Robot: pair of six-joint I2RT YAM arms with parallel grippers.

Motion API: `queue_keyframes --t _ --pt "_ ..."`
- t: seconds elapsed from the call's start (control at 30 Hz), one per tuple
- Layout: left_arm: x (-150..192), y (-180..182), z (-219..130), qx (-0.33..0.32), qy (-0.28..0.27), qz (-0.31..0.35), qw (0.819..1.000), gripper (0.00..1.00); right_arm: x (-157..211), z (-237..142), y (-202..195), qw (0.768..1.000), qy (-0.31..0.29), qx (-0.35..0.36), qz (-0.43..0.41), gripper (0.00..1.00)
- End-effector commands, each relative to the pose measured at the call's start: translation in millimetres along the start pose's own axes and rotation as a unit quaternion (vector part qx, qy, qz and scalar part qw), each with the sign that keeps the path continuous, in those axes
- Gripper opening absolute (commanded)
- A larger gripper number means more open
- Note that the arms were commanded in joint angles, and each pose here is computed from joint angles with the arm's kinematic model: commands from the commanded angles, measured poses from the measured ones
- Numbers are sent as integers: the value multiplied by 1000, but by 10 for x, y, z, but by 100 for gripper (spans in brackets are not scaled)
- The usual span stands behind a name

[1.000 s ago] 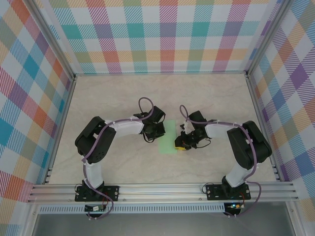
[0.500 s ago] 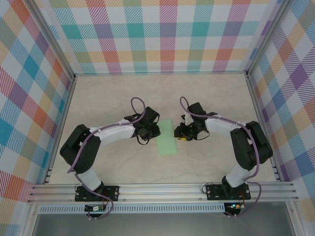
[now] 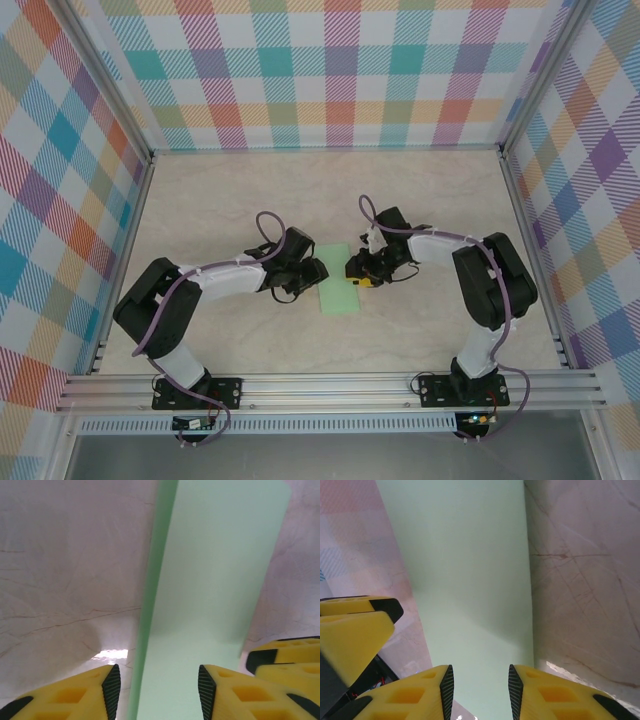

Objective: Fold a paper plane with a square sheet of paper (pick it up from the middle)
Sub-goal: Fold the square sheet of paper in half at the center of the table, then fold the triangle a second time at the center of the table.

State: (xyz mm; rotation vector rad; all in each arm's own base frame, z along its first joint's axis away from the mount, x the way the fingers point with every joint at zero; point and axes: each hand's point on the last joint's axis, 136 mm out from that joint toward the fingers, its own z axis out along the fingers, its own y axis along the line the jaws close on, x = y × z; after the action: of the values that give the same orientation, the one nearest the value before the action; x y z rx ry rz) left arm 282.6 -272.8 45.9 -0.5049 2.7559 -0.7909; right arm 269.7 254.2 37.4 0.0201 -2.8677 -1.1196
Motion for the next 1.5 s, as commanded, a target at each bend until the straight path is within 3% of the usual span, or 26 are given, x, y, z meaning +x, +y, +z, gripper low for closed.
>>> queue_keyframes --t 0.0,0.47,0.7,0.97,1.1,1.47 --pt "-28 -76 -4 20 3 -9 1000 50 -28 28 29 1000 3 0 -7 37" --pt "47 -93 122 28 31 -12 999 53 55 119 -214 999 10 33 9 36" --pt "67 -168 178 44 42 -10 998 50 63 136 -242 999 11 37 12 36" --pt "53 -218 213 50 44 -8 998 36 59 140 -236 999 12 34 13 36" --pt "31 -244 205 46 42 3 998 22 36 109 -180 1000 7 28 12 36" --pt "-3 -100 172 -17 47 67 996 4 -37 -128 7 999 -26 32 -3 37"
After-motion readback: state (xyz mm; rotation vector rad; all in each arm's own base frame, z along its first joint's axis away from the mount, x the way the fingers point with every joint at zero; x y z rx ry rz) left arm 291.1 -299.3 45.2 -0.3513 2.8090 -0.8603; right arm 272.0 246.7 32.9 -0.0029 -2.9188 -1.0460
